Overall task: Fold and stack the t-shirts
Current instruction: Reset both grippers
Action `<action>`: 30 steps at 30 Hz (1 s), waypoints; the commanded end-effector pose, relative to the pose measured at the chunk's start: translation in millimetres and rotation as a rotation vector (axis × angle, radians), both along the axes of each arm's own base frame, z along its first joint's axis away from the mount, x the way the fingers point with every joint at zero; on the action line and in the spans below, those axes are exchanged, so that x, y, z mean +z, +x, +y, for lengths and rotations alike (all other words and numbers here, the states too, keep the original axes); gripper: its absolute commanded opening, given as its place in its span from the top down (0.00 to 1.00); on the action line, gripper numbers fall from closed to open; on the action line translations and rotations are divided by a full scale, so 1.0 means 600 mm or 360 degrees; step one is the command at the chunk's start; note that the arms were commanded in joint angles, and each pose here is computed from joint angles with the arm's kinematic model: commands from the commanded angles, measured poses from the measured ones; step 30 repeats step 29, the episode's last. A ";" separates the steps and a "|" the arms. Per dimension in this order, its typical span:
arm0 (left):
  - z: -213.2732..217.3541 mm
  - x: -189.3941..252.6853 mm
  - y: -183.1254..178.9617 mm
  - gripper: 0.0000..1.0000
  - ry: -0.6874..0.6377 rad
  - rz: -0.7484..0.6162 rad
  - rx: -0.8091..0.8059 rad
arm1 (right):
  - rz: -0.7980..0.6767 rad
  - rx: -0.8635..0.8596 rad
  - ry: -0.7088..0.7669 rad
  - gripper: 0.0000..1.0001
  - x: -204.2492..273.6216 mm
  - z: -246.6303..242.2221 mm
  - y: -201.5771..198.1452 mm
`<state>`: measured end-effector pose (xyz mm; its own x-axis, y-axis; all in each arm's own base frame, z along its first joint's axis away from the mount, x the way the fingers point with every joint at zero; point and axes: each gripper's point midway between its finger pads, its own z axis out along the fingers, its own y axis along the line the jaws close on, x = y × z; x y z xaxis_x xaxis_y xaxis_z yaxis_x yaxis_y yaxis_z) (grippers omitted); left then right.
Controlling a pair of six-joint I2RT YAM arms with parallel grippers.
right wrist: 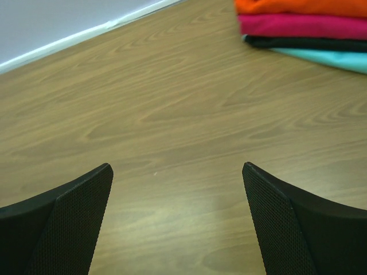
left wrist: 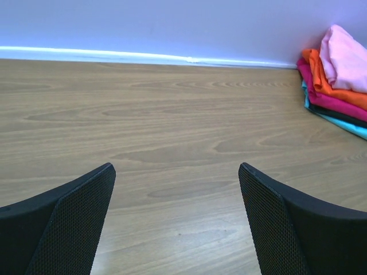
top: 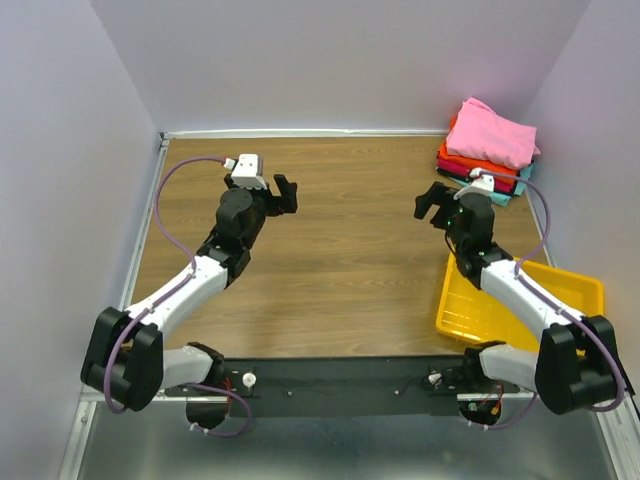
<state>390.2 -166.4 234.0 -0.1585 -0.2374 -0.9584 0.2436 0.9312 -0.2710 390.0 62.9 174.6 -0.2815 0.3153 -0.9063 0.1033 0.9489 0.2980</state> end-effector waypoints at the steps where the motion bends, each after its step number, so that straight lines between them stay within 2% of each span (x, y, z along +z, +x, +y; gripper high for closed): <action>1: 0.037 0.038 -0.014 0.04 0.0014 -0.0121 0.0133 | -0.0264 0.0256 0.0061 0.00 0.031 0.051 -0.016; 11: 0.088 0.060 -0.054 0.02 -0.0003 -0.0211 0.0293 | -0.0290 0.0295 0.0038 0.00 0.008 0.055 -0.025; 30: 0.119 0.064 -0.068 0.02 0.0005 -0.0229 0.0413 | -0.0297 0.0315 0.0038 0.00 0.009 0.058 -0.024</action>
